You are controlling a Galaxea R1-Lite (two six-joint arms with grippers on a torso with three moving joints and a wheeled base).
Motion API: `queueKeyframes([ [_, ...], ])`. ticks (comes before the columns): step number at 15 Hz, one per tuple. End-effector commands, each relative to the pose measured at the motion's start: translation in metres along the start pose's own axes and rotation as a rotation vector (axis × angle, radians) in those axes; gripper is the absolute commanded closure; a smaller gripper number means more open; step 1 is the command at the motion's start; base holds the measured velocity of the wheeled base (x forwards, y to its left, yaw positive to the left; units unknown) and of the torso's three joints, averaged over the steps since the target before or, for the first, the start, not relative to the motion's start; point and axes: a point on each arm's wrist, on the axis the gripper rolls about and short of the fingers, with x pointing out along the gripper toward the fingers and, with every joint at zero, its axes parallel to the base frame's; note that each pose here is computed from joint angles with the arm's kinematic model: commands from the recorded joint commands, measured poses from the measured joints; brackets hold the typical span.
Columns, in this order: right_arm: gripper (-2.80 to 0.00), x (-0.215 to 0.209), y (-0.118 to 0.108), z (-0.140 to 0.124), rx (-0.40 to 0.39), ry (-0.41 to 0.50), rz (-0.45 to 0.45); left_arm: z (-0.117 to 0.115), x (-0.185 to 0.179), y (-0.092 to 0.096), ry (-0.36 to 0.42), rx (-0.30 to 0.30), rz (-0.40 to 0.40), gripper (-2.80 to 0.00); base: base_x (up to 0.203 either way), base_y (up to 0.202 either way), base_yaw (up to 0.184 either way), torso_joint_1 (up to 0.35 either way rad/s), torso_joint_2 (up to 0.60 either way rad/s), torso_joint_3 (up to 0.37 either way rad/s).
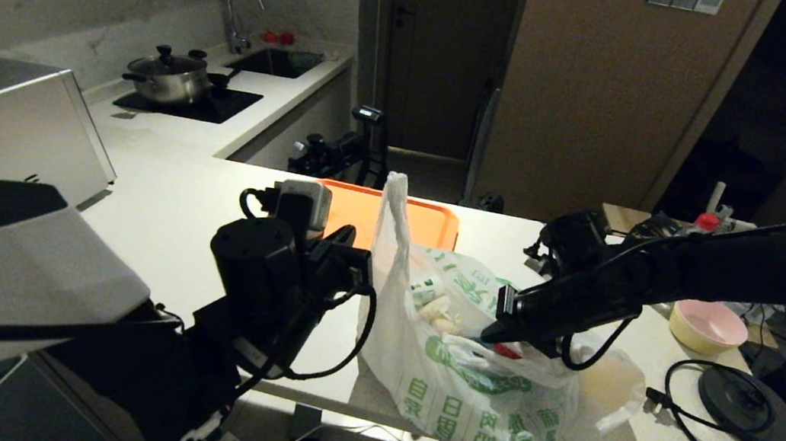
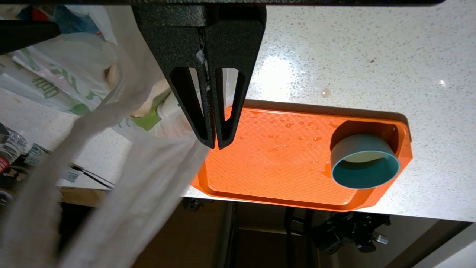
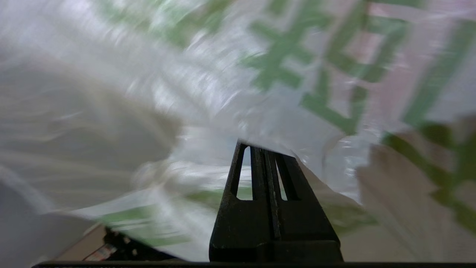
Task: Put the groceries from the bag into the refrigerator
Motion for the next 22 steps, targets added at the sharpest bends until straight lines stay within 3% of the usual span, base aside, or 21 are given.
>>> queueKeyframes([
  [1,0.00,-0.001,-0.008,-0.002,0.018,0.002,-0.031,-0.001,0.000,-0.001,-0.005,-0.003,0.001,0.00,0.000,0.000,0.000,0.000,0.00,0.000],
  [11,0.00,-0.035,-0.062,0.025,0.084,-0.098,-0.093,-0.002,-0.006,-0.002,-0.024,-0.014,-0.005,0.00,0.000,0.000,0.000,0.000,0.00,0.000],
  [14,0.00,-0.044,-0.075,0.036,0.064,-0.134,-0.099,-0.004,-0.008,-0.004,-0.014,-0.010,0.000,0.00,0.000,0.000,0.000,0.000,0.00,0.000],
  [17,0.00,-0.045,-0.083,0.053,0.071,-0.181,-0.098,-0.008,-0.011,-0.006,-0.001,-0.005,-0.006,0.00,0.000,0.000,0.000,0.000,0.00,0.000],
  [22,0.00,-0.059,-0.118,0.092,0.116,-0.287,-0.096,-0.016,-0.018,-0.004,0.037,0.013,-0.012,0.00,0.000,0.000,0.000,0.000,0.00,0.000],
])
